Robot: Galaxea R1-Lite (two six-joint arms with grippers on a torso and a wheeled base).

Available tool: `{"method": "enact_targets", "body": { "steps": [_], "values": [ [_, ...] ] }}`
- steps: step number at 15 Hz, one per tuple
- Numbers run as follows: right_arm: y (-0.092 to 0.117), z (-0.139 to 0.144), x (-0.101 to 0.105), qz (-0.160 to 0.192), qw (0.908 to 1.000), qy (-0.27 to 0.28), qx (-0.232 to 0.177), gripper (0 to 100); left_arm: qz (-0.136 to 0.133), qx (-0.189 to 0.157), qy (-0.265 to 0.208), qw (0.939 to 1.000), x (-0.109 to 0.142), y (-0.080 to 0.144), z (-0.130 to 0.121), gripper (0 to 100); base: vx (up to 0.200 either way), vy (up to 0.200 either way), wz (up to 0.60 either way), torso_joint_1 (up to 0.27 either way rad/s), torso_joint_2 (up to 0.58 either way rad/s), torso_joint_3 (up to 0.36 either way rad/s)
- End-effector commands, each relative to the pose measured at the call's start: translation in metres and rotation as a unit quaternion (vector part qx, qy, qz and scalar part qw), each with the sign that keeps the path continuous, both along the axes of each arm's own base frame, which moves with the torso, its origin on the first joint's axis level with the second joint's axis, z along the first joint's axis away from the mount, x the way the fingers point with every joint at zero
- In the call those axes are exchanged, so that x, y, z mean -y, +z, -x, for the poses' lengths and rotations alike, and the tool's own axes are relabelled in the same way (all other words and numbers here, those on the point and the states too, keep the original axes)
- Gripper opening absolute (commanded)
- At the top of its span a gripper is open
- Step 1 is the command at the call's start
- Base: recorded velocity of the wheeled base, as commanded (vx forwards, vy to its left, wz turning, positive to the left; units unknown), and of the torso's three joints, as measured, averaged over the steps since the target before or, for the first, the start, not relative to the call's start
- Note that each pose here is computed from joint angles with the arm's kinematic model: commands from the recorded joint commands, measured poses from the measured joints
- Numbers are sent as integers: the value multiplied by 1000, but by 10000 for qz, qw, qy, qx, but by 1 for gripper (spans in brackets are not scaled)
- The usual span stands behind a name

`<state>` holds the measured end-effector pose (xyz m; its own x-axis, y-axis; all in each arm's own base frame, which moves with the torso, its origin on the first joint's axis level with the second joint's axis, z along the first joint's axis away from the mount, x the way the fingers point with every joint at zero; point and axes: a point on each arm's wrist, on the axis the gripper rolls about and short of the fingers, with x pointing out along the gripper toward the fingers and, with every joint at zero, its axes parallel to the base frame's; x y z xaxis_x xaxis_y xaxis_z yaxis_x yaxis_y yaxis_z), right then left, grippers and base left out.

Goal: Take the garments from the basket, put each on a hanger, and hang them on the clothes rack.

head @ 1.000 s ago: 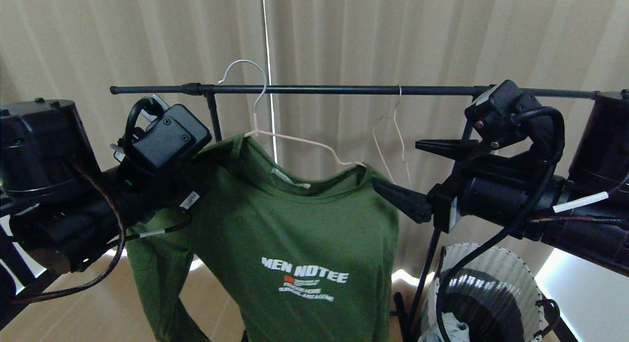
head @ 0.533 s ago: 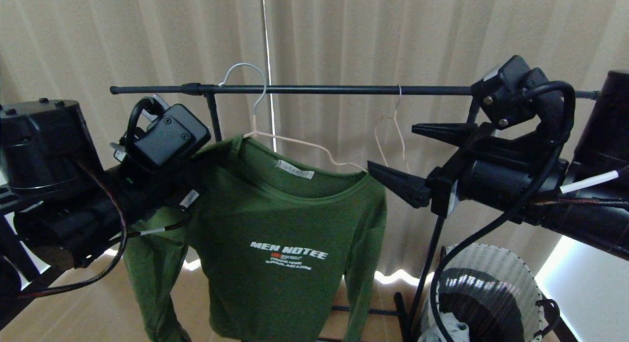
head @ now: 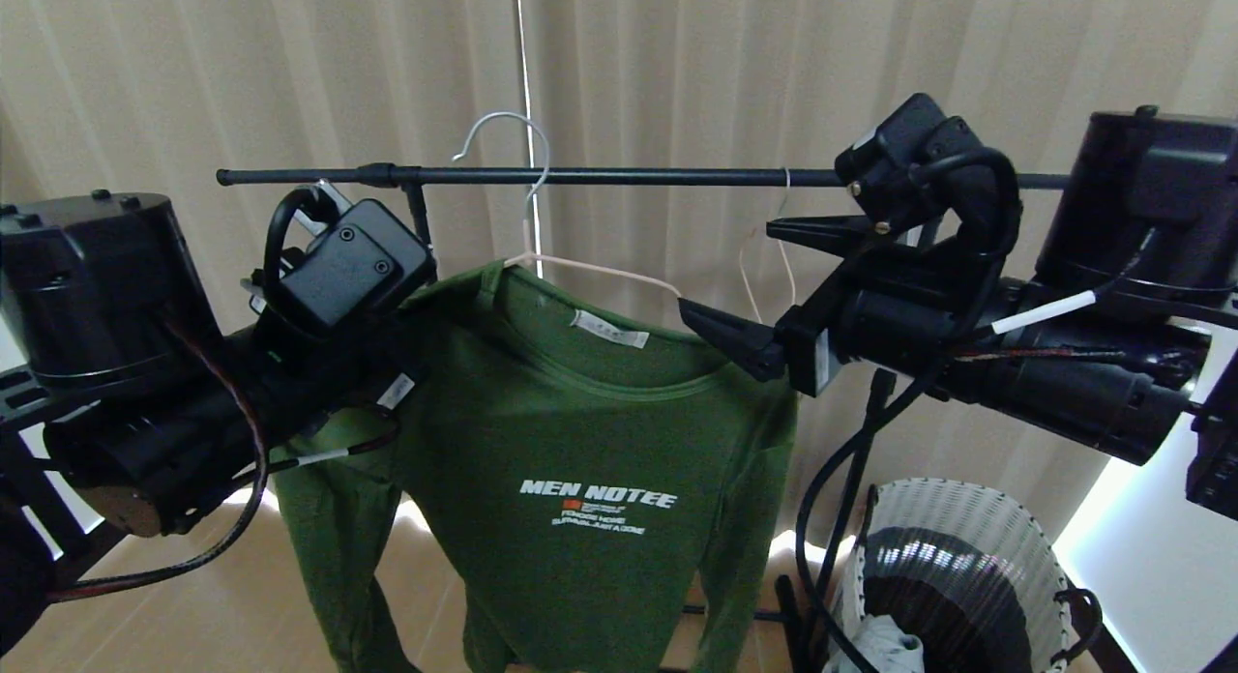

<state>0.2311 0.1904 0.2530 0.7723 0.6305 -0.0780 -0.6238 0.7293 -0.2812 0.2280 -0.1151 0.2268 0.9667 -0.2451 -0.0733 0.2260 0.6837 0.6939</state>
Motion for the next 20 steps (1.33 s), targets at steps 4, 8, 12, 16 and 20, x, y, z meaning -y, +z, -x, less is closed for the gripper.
{"method": "enact_targets", "body": {
  "steps": [4, 8, 12, 16, 20],
  "values": [
    [-20, -24, -18, 362, 9989, -295, -99, 100, -17, -17, -136, 9999, 6, -1, 2, 0, 0, 0, 0, 0, 0, 0],
    [-22, -29, -22, 735, 9964, -427, -5, 100, -27, -22, -229, 9997, 9, -2, 4, 0, 0, 0, 0, 0, 0, 0],
    [-18, -27, -34, 759, 9961, -456, 25, 100, -35, -35, -252, 9997, 11, -2, 4, 0, 0, 0, 0, 0, 0, 0],
    [-18, -26, -35, 762, 9960, -456, 27, 0, -32, -28, -252, 9997, 11, -2, 4, 0, 0, 0, 0, 0, 0, 0],
    [-18, -25, -35, 760, 9961, -441, 18, 0, -21, -39, -251, 9997, 11, -3, 5, 0, 0, 0, 0, 0, 0, 0]
  ]
}}
